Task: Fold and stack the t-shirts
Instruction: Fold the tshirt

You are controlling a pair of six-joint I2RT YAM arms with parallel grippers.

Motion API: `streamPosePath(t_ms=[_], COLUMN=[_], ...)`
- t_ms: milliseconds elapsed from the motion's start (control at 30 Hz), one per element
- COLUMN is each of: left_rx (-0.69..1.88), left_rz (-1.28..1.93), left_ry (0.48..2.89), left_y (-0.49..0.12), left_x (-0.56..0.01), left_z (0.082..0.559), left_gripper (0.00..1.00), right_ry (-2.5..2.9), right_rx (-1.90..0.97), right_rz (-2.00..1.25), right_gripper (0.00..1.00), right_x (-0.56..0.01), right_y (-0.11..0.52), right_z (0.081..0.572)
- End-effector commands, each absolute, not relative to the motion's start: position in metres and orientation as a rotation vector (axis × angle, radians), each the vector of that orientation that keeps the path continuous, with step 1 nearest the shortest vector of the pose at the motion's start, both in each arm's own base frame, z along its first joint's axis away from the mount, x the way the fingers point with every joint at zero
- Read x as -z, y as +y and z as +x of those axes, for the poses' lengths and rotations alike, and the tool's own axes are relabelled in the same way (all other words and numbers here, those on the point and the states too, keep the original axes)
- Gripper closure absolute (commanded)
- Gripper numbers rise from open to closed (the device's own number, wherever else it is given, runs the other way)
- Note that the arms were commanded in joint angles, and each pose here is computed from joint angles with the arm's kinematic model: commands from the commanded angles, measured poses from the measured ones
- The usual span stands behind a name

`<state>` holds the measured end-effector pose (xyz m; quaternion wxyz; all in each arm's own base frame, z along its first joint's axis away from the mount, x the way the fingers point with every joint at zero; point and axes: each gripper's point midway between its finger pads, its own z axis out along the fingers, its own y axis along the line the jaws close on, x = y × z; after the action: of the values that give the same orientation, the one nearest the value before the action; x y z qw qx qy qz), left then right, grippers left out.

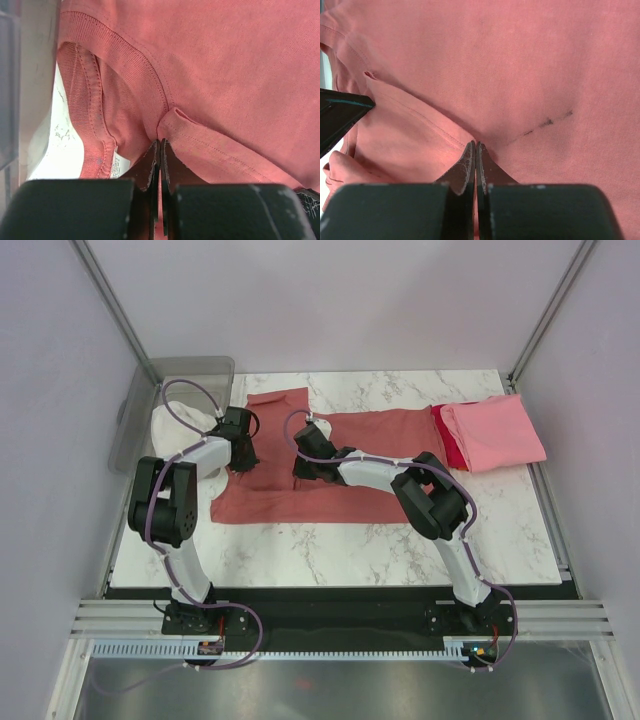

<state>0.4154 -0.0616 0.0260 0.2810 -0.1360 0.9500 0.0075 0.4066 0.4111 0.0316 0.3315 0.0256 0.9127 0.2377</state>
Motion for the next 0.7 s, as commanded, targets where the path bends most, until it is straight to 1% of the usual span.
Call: streamPosePath(t_ms=[0, 200, 233, 267, 300, 333, 467, 667], left_rx=[-0.049, -0.028, -0.025, -0.028, -0.03, -0.026, -0.019, -0.008], left_rz=[-0.335, -0.336, -0.33, -0.326, -0.326, -0.326, -0.32, -0.322], left_ry=[2.461, 2.423, 2.42, 2.417, 2.402, 2.397, 2.387, 2.382], left_y=[-0.057, -0.058, -0.06, -0.06, -0.06, -0.06, -0.062, -0.065], left_x=[-0.057, -0.074, -0.077, -0.078, -0.084, -0.085, -0.091, -0.092], left_z=[0.429, 0.426, 0.425, 0.424, 0.425, 0.425, 0.426, 0.433], left_gripper=[0.98, 0.98, 0.98, 0.98, 0.98, 0.98, 0.98, 0.98], right_ry=[2.319, 2.31, 2.305, 2.301, 2.292, 2.29, 2.282, 2.277], right_rx=[-0.645, -0.65, -0.651, -0.651, -0.651, -0.65, -0.649, -0.626], right_rz=[0.065, 0.066, 0.069, 0.067, 0.071, 0.072, 0.076, 0.084], right_gripper=[1.0, 1.0, 0.99, 0.94, 0.93, 0.93, 0.98, 0.93], right_x=[-0.068, -0.076, -0.078, -0.08, -0.084, -0.085, -0.089, -0.088], right_y=[0.412, 0.41, 0.409, 0.409, 0.408, 0.408, 0.407, 0.404], right_z=[0.409, 0.407, 0.408, 0.408, 0.409, 0.409, 0.41, 0.412])
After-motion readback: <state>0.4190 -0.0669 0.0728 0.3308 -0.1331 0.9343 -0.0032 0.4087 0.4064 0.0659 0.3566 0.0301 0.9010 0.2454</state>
